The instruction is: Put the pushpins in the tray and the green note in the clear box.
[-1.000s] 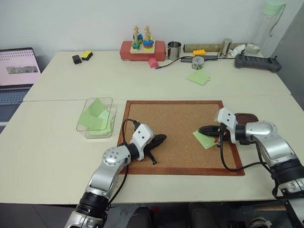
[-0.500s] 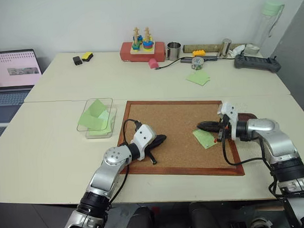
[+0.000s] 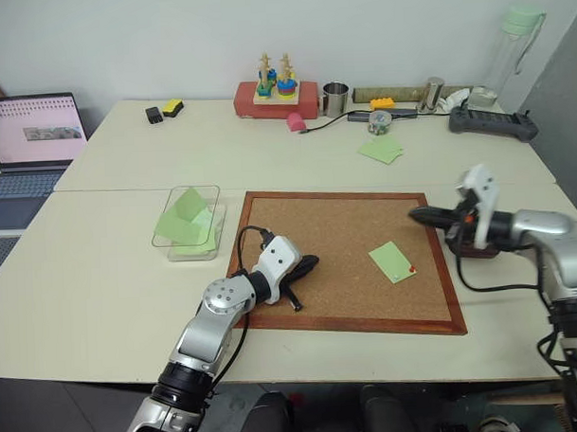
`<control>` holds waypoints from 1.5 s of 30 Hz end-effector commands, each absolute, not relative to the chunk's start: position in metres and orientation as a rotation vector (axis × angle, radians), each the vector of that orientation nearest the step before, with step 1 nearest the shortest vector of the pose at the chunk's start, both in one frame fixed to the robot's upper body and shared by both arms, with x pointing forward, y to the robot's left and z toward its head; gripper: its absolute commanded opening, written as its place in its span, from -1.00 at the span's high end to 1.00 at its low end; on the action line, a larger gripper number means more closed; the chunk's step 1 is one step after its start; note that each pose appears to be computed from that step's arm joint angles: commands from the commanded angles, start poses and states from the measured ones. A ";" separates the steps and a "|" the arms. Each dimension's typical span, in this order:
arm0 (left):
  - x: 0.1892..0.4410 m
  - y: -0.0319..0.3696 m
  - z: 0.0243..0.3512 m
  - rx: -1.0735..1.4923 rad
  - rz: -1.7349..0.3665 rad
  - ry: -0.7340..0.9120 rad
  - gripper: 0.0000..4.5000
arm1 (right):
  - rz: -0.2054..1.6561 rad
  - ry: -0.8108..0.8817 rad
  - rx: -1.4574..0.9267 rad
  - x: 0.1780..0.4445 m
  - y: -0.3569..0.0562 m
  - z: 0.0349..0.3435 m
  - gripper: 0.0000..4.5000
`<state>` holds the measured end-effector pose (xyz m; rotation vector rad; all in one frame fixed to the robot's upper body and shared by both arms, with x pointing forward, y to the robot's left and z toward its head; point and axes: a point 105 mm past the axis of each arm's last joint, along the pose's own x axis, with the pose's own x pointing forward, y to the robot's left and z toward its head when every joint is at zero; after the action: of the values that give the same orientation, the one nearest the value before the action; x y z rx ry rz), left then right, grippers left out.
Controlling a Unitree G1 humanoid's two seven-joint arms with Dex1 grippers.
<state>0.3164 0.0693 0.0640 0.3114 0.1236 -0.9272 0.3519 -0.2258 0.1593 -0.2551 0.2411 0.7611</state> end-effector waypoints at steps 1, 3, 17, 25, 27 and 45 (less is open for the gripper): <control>0.308 0.077 0.033 0.335 -0.927 0.252 1.00 | 0.562 0.290 -0.257 0.356 -0.276 0.166 0.99; 0.308 0.077 0.033 0.340 -0.928 0.252 1.00 | 0.510 0.329 -0.262 0.355 -0.290 0.163 0.99; 0.308 0.081 0.032 0.353 -0.921 0.253 1.00 | 0.417 0.469 -0.310 0.353 -0.314 0.136 0.24; 0.308 0.081 0.032 0.358 -0.924 0.255 1.00 | 0.499 0.435 -0.317 0.342 -0.309 0.159 -0.45; 0.308 0.082 0.032 0.360 -0.925 0.255 1.00 | 0.598 0.410 -0.339 0.332 -0.297 0.169 -0.45; 0.311 0.082 0.034 0.382 -0.940 0.250 1.00 | 0.986 0.300 -0.546 0.301 -0.204 0.125 -0.45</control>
<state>0.3183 0.0727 0.0649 0.3575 0.1192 -0.9394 0.2957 -0.2055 0.1163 -0.5028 0.3424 0.9916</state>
